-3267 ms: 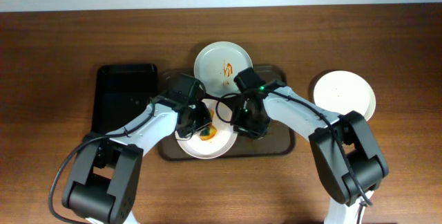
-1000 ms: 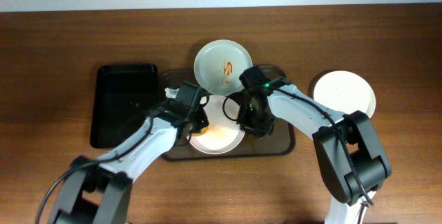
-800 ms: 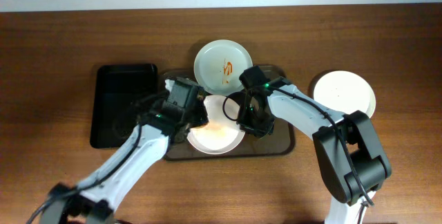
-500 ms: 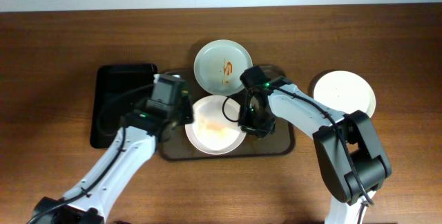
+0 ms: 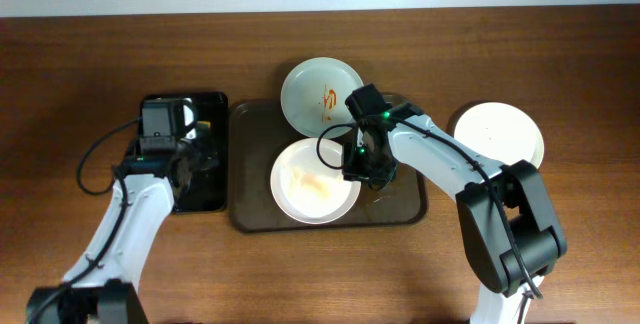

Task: Clean dirty plates on tray and stack at the side
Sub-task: 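Move the left gripper with the sponge back to the black basin, then lift the front-left plate with the right gripper and stack it on the right plate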

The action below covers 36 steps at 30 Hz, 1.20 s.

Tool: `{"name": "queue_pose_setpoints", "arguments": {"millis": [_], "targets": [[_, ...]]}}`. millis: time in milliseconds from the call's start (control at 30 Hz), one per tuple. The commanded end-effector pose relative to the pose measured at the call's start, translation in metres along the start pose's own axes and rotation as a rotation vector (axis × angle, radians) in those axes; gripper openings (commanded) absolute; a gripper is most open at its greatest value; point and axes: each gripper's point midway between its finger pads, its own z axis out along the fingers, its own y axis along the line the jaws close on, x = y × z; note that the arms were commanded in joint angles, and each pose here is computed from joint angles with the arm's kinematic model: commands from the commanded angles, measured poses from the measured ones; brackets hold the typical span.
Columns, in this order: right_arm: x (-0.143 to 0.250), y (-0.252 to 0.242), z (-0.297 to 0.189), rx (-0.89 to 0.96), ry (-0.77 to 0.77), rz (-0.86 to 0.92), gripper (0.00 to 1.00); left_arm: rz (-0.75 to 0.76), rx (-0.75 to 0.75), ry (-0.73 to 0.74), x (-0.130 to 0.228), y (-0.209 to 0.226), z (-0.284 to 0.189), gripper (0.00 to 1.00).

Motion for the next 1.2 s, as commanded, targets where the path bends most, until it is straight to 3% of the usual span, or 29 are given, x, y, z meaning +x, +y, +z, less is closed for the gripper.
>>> {"name": "queue_pose_setpoints", "arguments": {"millis": [0, 100, 167, 300, 433, 500, 567, 600, 667, 733, 767, 800, 833, 933, 967, 1000, 1167], "targets": [[0.0, -0.011, 0.013, 0.035, 0.017, 0.005, 0.39, 0.072, -0.02, 0.048, 0.009, 0.011, 0.024, 0.0], [-0.001, -0.012, 0.019, 0.037, 0.02, 0.004, 0.34, 0.054, -0.029, 0.082, 0.017, 0.019, 0.042, 0.0], [-0.002, -0.016, 0.019, 0.056, 0.011, 0.005, 0.21, 0.045, -0.03, 0.104, 0.023, 0.023, 0.055, 0.0], [-0.002, -0.017, 0.019, 0.063, 0.012, 0.005, 0.07, 0.044, -0.043, 0.129, 0.031, 0.037, 0.075, 0.0], [-0.001, -0.022, 0.018, 0.091, 0.01, 0.001, 0.04, 0.058, -0.064, 0.165, 0.042, 0.054, 0.088, 0.02], [-0.002, -0.022, 0.018, 0.092, 0.009, -0.028, 0.04, 0.048, -0.068, 0.181, 0.047, 0.058, 0.091, 0.25], [-0.003, -0.023, 0.013, 0.102, -0.003, -0.033, 0.04, 0.048, -0.065, 0.186, 0.048, 0.058, 0.091, 0.42], [-0.004, -0.023, 0.007, 0.108, -0.018, -0.041, 0.04, 0.048, -0.065, 0.187, 0.048, 0.058, 0.091, 0.49], [-0.008, -0.02, -0.008, 0.106, -0.058, -0.066, 0.04, 0.047, -0.06, 0.19, 0.049, 0.057, 0.091, 0.5], [-0.011, -0.021, -0.024, 0.121, -0.098, -0.08, 0.04, 0.047, -0.051, 0.191, 0.049, 0.055, 0.091, 0.49], [-0.012, -0.022, -0.034, 0.137, -0.124, -0.082, 0.04, 0.047, -0.051, 0.191, 0.049, 0.055, 0.091, 0.44], [-0.013, -0.027, -0.045, 0.166, -0.154, -0.083, 0.04, 0.047, -0.05, 0.191, 0.049, 0.055, 0.091, 0.07], [-0.014, -0.031, -0.056, 0.195, -0.183, -0.094, 0.04, 0.047, -0.05, 0.191, 0.049, 0.055, 0.091, 0.0], [-0.022, -0.048, -0.09, 0.315, -0.289, -0.137, 0.04, 0.046, -0.036, 0.18, 0.047, 0.053, 0.091, 0.0], [-0.025, -0.054, -0.1, 0.361, -0.324, -0.144, 0.04, 0.046, -0.035, 0.18, 0.047, 0.052, 0.091, 0.27], [-0.028, -0.059, -0.108, 0.397, -0.351, -0.153, 0.04, 0.037, -0.036, 0.181, 0.047, 0.052, 0.091, 0.37], [-0.035, -0.071, -0.144, 0.553, -0.488, -0.165, 0.04, 0.027, -0.037, 0.18, 0.047, 0.053, 0.091, 0.43]]}}
